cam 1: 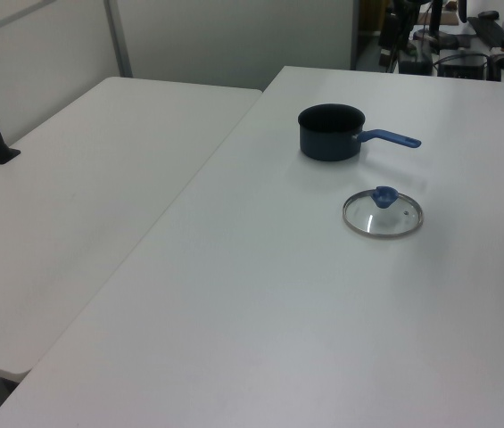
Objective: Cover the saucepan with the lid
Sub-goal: 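Move the gripper from rest toward the glass lid's blue knob, then lower the gripper onto the blue knob and close on it, then lift the glass lid and carry it over the black saucepan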
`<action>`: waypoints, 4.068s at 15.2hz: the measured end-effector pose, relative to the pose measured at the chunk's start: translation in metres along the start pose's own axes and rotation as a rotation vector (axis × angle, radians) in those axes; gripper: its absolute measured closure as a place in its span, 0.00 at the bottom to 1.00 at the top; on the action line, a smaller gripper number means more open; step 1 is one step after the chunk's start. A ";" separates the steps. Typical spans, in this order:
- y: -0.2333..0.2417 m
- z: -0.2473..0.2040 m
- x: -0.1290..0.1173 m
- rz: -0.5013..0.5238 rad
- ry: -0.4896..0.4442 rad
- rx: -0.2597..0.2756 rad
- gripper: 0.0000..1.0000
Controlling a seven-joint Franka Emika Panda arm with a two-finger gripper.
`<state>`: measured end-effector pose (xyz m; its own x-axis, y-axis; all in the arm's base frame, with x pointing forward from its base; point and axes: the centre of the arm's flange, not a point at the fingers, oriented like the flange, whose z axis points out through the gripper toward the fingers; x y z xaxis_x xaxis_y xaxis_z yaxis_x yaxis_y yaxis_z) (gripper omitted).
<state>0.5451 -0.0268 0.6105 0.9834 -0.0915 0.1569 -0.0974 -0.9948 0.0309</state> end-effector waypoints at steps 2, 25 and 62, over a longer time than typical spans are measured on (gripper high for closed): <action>0.000 0.000 0.000 0.000 0.000 0.000 0.00; -0.046 0.155 -0.054 -0.121 -0.210 -0.006 0.00; 0.054 0.088 0.088 0.271 -0.034 0.067 0.34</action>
<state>0.6400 -0.0923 0.5394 0.9276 -0.3546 0.1178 -0.3481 -0.9346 -0.0729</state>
